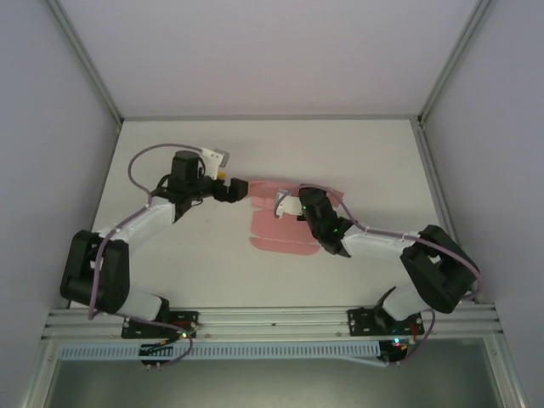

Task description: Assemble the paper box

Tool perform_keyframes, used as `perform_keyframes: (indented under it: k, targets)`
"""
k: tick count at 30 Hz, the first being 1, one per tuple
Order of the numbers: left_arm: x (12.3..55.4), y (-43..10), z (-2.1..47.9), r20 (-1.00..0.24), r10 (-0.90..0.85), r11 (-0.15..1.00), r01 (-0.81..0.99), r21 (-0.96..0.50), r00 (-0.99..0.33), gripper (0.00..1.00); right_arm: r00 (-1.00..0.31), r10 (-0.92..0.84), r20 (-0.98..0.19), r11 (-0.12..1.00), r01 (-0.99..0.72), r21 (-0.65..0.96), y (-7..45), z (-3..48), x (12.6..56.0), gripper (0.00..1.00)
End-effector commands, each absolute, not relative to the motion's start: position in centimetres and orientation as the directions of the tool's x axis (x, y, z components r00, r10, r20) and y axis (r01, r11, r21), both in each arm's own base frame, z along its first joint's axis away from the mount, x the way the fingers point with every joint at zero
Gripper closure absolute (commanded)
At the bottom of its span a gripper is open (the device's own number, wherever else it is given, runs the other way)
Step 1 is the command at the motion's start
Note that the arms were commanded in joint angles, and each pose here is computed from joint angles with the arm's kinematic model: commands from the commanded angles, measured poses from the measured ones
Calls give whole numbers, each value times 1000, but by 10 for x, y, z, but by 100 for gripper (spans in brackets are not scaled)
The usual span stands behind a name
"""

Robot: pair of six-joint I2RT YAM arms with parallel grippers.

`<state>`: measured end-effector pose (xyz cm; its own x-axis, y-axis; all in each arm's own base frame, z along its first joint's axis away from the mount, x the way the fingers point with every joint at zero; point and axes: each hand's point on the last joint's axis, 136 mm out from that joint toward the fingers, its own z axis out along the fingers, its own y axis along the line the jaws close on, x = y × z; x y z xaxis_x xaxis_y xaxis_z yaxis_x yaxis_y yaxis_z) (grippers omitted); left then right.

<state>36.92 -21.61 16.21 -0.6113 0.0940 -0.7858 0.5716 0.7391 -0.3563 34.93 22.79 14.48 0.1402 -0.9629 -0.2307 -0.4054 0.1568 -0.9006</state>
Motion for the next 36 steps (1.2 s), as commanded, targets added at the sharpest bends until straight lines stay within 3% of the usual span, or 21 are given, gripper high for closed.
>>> perform_keyframes:
  k: [1, 7, 14, 19, 29, 36]
  targets:
    - [390, -222, 165, -781, 46, 743, 544, -389, -622, 0, 141, -956, -259, 192, -368, -910, 230, 163, 352, 100]
    - [403, -231, 154, -782, 64, 741, 555, -379, -620, 0, 138, -949, -283, 208, -402, -892, 233, 162, 349, 100]
    - [388, -262, 143, -797, 163, 688, 646, -331, -582, 0, 142, -935, -325, 237, -430, -871, 239, 164, 348, 100]
    - [384, -274, 133, -799, 200, 719, 639, -274, -567, 0, 139, -924, -357, 264, -443, -857, 242, 167, 348, 100]
    - [391, -285, 166, -858, -38, 790, 510, -340, -513, 0, 136, -880, -455, 325, -526, -786, 253, 165, 338, 100]
    - [391, -275, 159, -817, -141, 805, 416, -423, -559, 0, 117, -852, -509, 385, -518, -764, 250, 174, 337, 100]
